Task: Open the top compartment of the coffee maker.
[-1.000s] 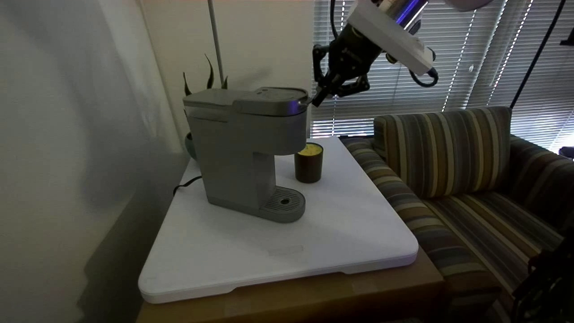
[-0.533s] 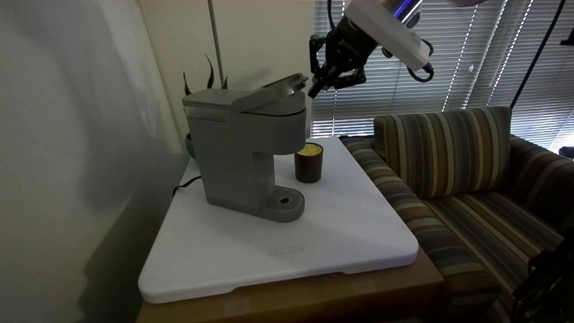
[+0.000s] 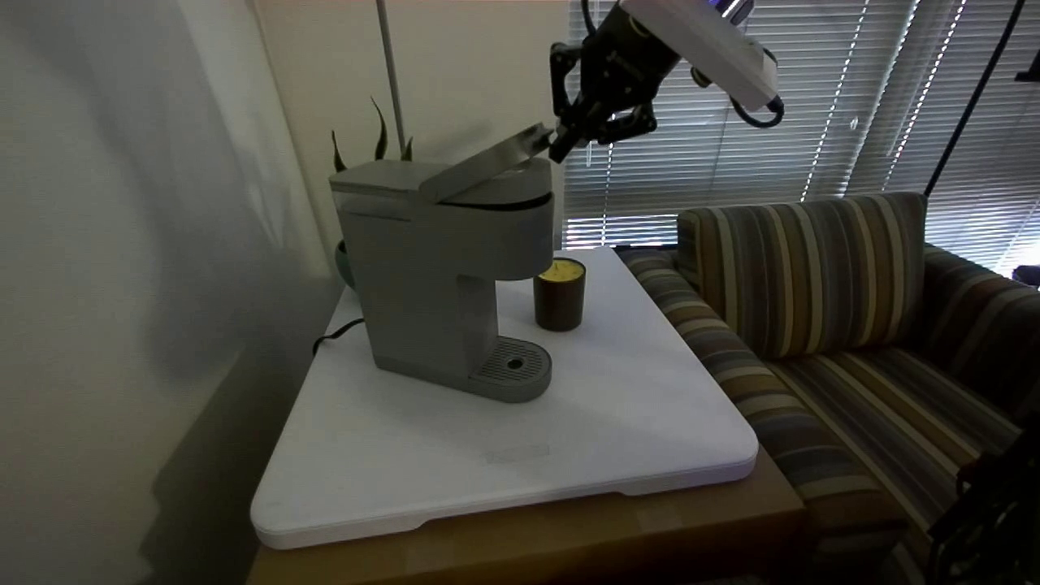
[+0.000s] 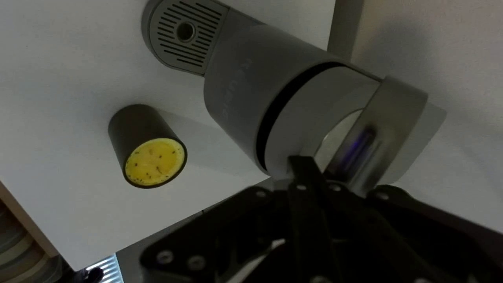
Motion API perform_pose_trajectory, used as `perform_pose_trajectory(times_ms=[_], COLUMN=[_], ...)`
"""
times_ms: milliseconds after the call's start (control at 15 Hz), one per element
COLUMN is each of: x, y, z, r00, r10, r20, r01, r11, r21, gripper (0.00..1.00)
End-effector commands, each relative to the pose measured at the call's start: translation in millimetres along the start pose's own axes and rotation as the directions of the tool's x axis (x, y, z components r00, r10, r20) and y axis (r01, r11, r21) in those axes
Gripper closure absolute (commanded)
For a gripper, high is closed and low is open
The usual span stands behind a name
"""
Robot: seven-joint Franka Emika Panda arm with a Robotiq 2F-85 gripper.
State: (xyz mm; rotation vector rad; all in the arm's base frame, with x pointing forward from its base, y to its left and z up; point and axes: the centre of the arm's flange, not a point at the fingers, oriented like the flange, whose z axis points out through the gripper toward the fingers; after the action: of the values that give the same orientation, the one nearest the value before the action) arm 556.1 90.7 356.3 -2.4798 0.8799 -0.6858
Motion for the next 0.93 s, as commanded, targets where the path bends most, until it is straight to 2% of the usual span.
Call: perform_pose_trajectory(times_ms=[0, 267, 533, 867], x=[2.3, 10.0, 22.7, 18.8], y=[-10.1, -16.4, -27.1, -29.9], z=[-17.9, -33.5, -57.4, -69.4], r00=[0.999, 0.995, 0.993, 0.996], r10=[-0.043, -0.091, -0.117, -0.085], r20=[0.009, 0.031, 0.008, 0.04], r01=[0.044, 0.093, 0.118, 0.088], r11=[0.999, 0.994, 0.99, 0.991], r21=[-0.021, -0.06, -0.083, -0.097], gripper=[1.0, 1.0, 1.0, 1.0])
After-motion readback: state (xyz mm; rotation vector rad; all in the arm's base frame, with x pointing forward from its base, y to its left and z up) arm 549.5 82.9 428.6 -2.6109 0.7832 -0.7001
